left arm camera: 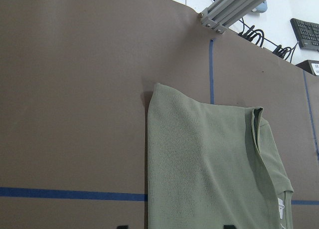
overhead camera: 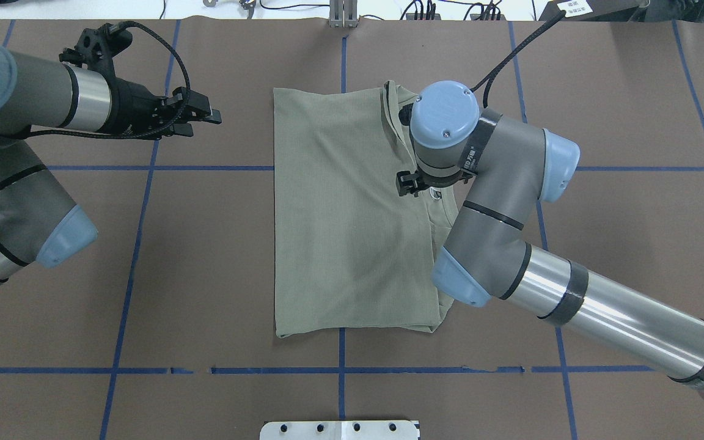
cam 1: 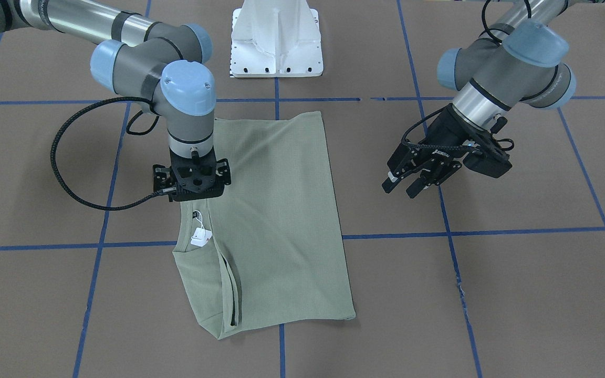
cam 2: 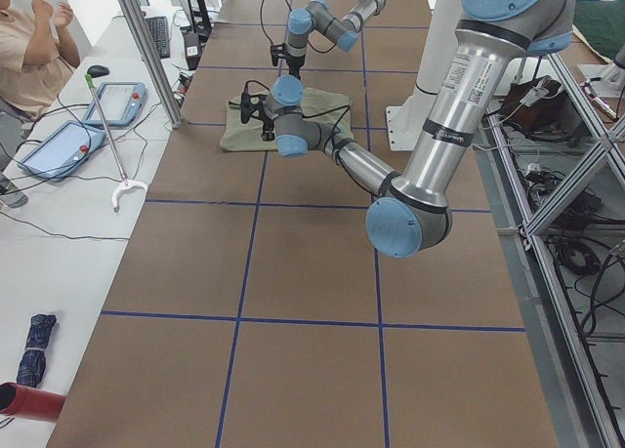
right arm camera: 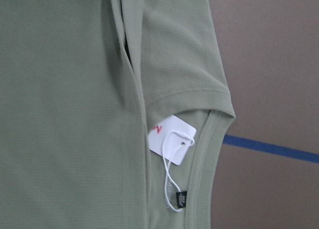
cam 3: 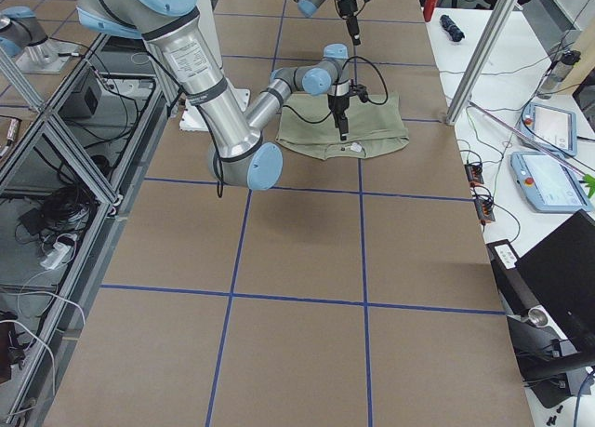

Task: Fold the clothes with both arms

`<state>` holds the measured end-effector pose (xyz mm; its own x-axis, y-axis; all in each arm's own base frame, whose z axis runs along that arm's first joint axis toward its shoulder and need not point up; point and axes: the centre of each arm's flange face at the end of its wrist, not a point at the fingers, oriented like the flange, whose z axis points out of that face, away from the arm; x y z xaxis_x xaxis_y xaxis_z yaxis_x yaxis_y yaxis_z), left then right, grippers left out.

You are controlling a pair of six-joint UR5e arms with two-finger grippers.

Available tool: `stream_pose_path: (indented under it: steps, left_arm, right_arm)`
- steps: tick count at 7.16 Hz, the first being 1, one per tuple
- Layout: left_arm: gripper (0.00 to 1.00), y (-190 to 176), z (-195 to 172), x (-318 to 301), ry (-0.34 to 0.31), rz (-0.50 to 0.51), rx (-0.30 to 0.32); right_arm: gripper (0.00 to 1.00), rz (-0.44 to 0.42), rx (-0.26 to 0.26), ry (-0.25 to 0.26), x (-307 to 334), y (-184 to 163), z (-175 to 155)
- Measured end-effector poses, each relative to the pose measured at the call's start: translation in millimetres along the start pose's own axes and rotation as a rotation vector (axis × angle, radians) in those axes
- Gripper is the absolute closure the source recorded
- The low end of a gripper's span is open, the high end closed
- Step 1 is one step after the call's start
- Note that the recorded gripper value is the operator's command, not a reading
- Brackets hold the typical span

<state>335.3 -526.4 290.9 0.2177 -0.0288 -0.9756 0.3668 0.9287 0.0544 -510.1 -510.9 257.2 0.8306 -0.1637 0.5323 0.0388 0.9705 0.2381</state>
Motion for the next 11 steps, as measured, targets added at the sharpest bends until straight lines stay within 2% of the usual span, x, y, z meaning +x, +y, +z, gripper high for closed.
stream_pose_path:
  steps: [2,3,7,11]
  left_arm:
    - [0.30,1.2,-1.0,-4.3,-0.004,-0.002,-0.001]
    - [0.30,1.8,-1.9,-5.2,-0.005,-0.002,0.000]
    - [0.30,4.2,-11.2,5.0,0.020,-0.001,0.002]
    - [0.30,8.0,-21.4,16.6,0.047,0.014,0.005]
  right_arm:
    - [0.00,0.057,0.048,-0.057,-15.3,-17.2,3.4]
    - [0.00,0.065,0.055,-0.058,-16.2,-24.8,7.9]
    - [0.00,0.085,0.102,0.012,-23.1,-57.3,23.5]
    - [0.00,0.097,0.122,0.045,-31.7,-107.4,47.3]
